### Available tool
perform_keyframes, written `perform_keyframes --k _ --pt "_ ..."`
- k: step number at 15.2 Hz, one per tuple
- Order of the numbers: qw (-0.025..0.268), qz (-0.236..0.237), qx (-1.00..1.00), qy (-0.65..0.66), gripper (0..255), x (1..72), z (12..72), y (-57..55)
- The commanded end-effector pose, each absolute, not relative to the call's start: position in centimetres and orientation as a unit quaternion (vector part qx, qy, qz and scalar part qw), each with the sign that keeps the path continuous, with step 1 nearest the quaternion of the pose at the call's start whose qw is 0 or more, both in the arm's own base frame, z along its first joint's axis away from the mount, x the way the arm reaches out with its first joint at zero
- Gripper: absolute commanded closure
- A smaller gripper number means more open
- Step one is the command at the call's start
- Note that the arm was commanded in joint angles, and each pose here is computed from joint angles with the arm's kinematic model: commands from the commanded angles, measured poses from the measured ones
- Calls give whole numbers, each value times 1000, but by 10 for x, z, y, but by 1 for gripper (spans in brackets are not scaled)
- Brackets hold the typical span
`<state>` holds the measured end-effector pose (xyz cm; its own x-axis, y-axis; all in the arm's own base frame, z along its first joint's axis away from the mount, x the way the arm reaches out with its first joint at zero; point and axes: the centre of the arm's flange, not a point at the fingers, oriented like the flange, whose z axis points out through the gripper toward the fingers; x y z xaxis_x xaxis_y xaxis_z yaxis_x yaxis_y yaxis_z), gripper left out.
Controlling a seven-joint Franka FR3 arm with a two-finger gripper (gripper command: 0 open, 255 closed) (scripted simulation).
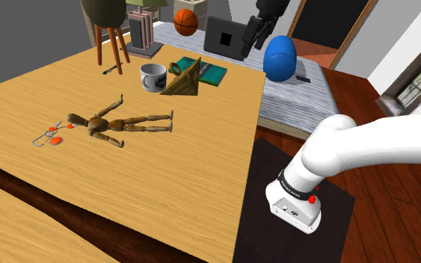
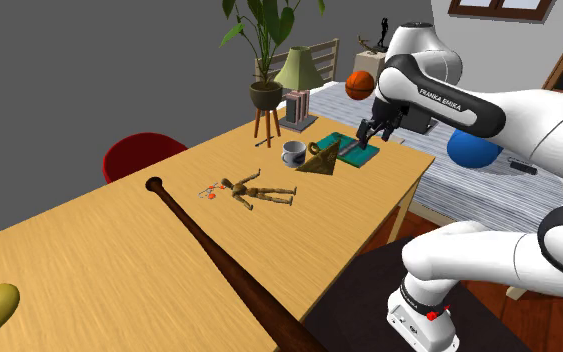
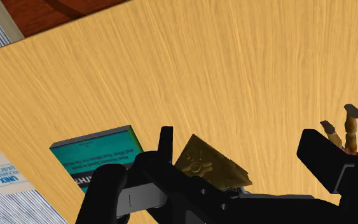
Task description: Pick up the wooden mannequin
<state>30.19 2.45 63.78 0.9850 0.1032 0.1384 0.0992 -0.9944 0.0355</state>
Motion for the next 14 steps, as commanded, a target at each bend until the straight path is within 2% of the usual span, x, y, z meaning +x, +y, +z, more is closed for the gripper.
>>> perform_keyframes --k 1,14 --pt "14 70 996 51 0 302 638 24" --pt "-4 6 981 193 0 422 568 138"
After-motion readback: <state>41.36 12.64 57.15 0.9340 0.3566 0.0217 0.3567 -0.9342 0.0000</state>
